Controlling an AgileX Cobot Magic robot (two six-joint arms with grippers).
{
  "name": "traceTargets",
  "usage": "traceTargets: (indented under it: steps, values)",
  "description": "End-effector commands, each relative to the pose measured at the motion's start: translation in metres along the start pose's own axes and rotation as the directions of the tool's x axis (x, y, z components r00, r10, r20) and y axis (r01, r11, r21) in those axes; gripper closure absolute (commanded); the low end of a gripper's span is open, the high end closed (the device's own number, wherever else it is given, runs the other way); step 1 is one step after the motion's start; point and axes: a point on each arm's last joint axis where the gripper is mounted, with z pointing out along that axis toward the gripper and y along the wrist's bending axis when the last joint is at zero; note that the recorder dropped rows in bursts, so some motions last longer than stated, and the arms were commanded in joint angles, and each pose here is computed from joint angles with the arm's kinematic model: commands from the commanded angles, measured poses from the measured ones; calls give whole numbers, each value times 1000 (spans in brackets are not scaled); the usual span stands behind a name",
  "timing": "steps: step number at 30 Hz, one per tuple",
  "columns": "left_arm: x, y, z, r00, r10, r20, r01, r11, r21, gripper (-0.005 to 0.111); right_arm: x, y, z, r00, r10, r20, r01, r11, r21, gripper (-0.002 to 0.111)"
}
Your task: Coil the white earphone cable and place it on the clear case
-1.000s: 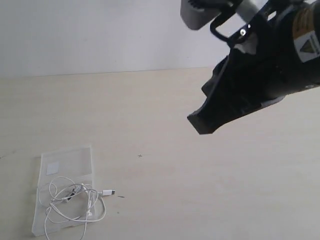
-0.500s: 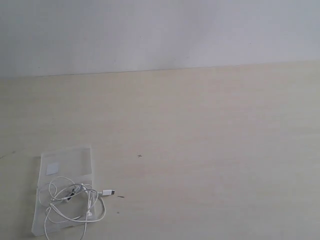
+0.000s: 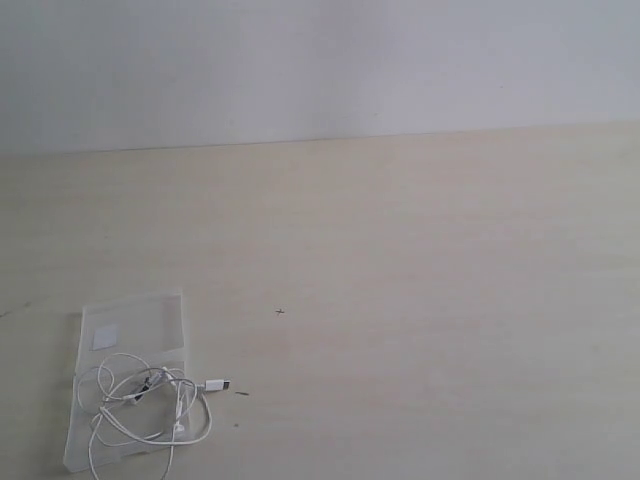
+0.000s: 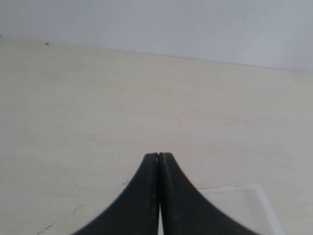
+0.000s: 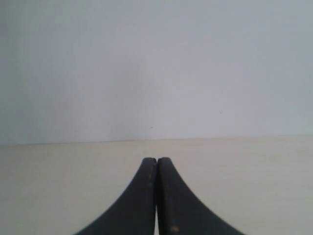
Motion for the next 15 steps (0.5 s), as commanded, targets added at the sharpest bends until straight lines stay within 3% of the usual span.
traceTargets:
  steps: [1,15]
  values:
    - [0,-1,0,1000,2,7,-2,1000,5,107,14,-2,-2,999,16,32,-17,1000,8,108]
    - [0,-1,0,1000,2,7,-2,1000,5,107,28,-3,-2,1000,7,13,-7,1000,13,108]
